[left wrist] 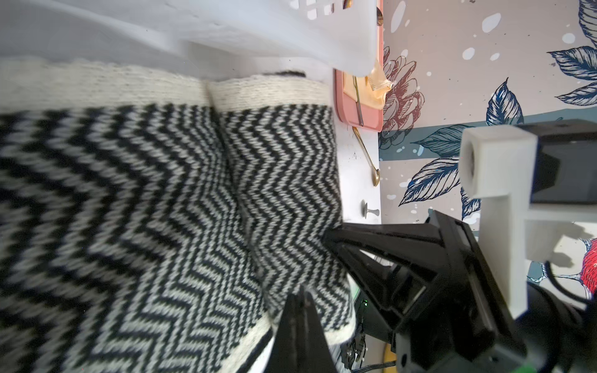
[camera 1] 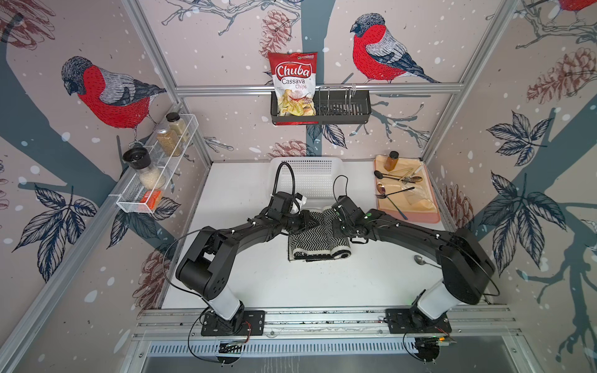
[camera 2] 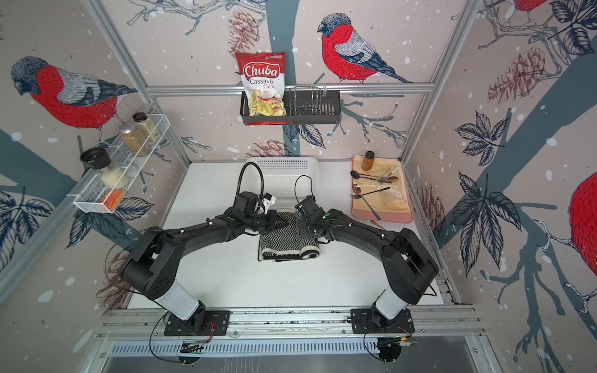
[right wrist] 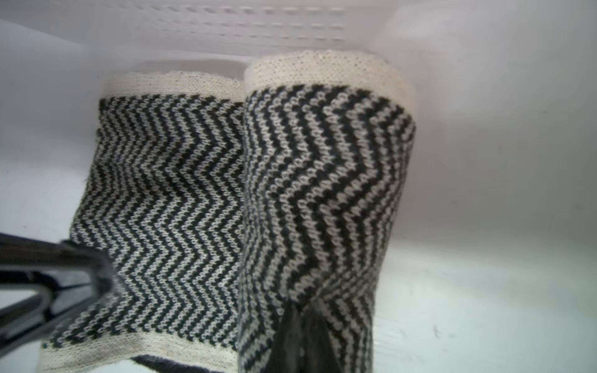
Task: Roll up the scarf and place it into the basket
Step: Roll the scarf at the center of the board.
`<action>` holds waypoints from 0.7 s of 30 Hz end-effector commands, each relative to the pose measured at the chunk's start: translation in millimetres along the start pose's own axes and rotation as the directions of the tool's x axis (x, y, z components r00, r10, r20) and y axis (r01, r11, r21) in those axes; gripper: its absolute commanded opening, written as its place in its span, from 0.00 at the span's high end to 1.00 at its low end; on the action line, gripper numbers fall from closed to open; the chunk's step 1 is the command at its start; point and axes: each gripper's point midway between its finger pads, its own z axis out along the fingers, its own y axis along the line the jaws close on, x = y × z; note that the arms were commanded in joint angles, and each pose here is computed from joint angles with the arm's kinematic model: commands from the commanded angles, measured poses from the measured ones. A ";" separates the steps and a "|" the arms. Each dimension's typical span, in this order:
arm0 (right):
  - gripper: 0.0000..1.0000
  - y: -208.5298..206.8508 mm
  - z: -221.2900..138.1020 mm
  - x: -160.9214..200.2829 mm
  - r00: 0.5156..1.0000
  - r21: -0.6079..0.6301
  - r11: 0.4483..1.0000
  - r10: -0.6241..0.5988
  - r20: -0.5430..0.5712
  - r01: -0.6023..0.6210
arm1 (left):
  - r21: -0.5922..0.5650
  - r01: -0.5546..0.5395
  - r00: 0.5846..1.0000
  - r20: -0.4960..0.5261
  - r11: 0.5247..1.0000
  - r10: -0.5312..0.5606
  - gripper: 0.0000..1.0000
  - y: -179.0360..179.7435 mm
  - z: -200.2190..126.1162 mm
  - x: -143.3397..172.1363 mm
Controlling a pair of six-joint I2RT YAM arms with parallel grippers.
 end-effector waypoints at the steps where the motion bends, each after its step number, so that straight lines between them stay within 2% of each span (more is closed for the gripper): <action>1: 1.00 24.0 5.4 -3.0 1.000 -0.069 0.997 -0.018 -0.001 0.018 | 0.015 -0.013 1.000 0.013 1.000 0.013 1.00 -4.2 -6.1 -1.9; 8: 1.00 38.8 13.1 -0.7 1.000 -0.144 0.990 0.003 -0.011 -0.005 | 0.024 0.023 1.000 0.003 0.999 -0.023 1.00 6.7 4.3 -0.5; 14: 0.99 41.8 7.6 -3.7 1.000 -0.163 0.987 0.009 0.001 -0.009 | -0.101 0.104 0.995 0.019 0.989 -0.103 1.00 49.4 16.2 4.0; 18: 0.72 32.3 2.1 -5.3 0.999 -0.176 0.984 0.044 0.014 -0.041 | -0.111 0.167 0.986 0.002 0.980 -0.168 1.00 72.6 28.4 15.8; 20: 0.51 20.5 0.4 -5.6 0.997 -0.176 0.982 0.074 0.021 -0.069 | -0.117 0.185 0.983 0.001 0.976 -0.186 1.00 80.4 32.4 18.8; 21: 0.49 12.7 -0.4 -5.8 0.995 -0.173 0.981 0.093 0.025 -0.087 | -0.130 0.190 0.981 0.001 0.973 -0.192 1.00 84.5 33.2 20.1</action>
